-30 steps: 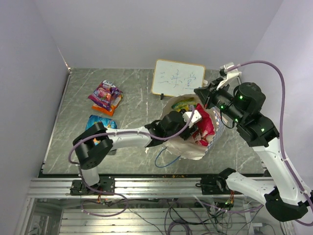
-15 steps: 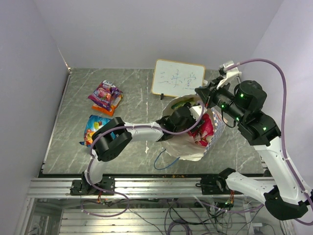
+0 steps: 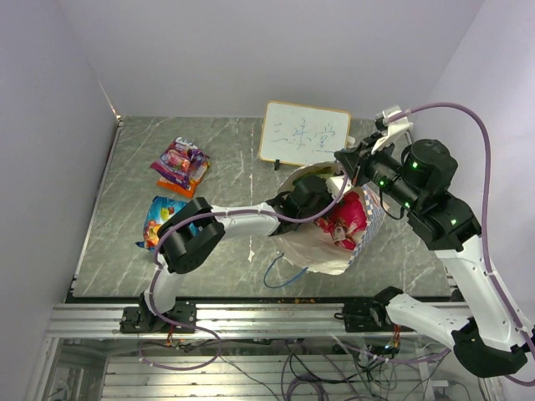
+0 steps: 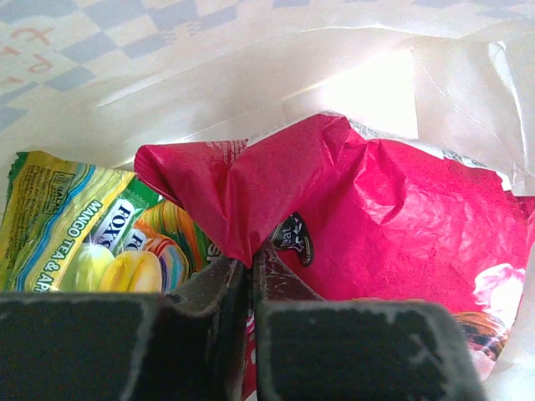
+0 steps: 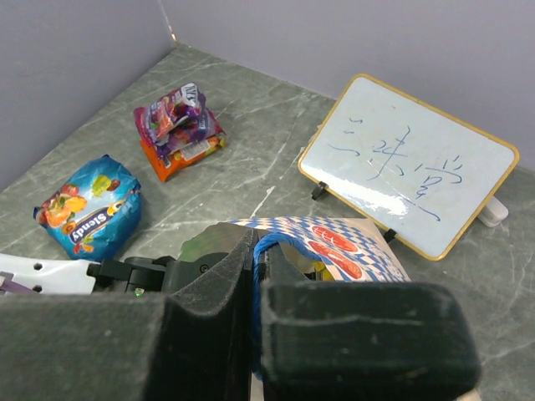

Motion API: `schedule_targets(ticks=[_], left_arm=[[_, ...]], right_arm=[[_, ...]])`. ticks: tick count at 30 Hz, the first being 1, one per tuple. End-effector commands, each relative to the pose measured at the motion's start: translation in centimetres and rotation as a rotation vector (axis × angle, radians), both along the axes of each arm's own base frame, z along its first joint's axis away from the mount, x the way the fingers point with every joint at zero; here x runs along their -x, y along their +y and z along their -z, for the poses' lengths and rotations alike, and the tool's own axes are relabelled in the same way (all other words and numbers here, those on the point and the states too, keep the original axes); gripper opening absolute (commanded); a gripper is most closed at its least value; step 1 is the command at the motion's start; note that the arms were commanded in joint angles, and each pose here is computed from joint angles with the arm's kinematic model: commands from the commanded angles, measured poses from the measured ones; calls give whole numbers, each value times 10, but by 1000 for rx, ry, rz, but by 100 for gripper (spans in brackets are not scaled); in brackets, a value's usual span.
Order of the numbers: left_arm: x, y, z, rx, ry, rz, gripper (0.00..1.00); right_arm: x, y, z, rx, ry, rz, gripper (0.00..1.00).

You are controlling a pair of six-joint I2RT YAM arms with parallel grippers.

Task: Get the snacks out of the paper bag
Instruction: Take out the snack from the paper bag.

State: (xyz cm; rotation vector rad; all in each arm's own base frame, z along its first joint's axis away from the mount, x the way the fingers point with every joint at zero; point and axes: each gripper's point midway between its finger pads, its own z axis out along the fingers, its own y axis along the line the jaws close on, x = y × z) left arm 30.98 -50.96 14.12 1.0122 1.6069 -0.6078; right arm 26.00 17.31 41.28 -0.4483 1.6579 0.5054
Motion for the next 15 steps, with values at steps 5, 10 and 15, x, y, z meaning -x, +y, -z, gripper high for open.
schedule_targets(ticks=[5, 10, 15], left_arm=[[2, 2, -40, 61, 15, -3, 7], [13, 22, -67, 49, 48, -24, 7], [22, 47, -104, 44, 65, -66, 7]], right_arm=[[1, -6, -21, -6, -89, 13, 0], [0, -11, -22, -1, -105, 38, 0], [-3, -23, -20, 12, -115, 99, 0]])
